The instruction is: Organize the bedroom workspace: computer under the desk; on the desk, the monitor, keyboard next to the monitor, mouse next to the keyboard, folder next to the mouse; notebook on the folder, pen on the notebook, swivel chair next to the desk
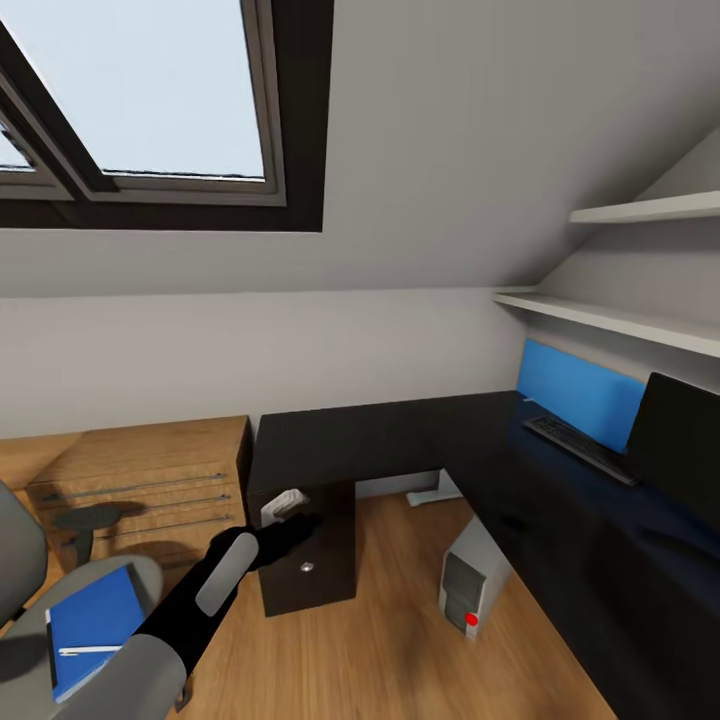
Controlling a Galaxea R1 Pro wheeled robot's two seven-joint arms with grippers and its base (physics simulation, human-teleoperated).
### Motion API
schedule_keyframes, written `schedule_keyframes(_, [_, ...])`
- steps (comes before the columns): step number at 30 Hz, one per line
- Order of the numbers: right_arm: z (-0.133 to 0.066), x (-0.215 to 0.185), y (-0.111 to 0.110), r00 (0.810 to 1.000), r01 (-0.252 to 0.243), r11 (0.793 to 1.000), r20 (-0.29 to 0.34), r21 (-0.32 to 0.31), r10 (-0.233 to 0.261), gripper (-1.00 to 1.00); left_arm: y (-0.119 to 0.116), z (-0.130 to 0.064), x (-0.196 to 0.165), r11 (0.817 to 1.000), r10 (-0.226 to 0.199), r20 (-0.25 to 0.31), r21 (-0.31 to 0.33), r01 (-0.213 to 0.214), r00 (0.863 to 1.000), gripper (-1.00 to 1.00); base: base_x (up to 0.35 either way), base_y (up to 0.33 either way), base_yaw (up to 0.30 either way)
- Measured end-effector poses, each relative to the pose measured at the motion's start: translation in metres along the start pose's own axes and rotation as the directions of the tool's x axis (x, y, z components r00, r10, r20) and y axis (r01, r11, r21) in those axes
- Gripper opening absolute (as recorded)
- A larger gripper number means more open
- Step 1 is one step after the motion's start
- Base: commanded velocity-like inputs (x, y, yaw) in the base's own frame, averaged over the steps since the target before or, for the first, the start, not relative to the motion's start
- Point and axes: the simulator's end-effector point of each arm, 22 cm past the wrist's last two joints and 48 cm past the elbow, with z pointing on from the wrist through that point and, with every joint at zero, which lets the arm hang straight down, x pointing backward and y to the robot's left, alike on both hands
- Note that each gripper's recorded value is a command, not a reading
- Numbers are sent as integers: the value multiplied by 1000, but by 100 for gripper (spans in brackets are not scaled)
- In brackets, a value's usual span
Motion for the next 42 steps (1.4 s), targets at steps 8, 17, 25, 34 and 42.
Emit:
schedule_keyframes(8, [0,-2,1,1000,7,1000,8,-5,-7,100,0,0,0,1000,0,0,-1,0,1000,100,249,183,-40])
schedule_keyframes(17, [0,-4,1,1000,7,1000,15,-8,-7,100,-2,-1,-1,1000,0,5,2,0,1000,100,262,207,-251])
schedule_keyframes(25, [1,-5,0,1000,2,1000,17,-5,-2,100,-10,-3,-1,1000,-4,4,24,4,1000,100,254,249,-289])
schedule_keyframes(34, [1,-6,0,1000,6,1000,21,-4,-6,100,-59,-16,-14,989,37,41,139,-42,998,100,254,248,-290])
schedule_keyframes(42, [1,-7,-1,1000,9,1000,25,-3,-9,100,-74,-16,0,983,95,25,155,-97,995,100,326,69,-291])
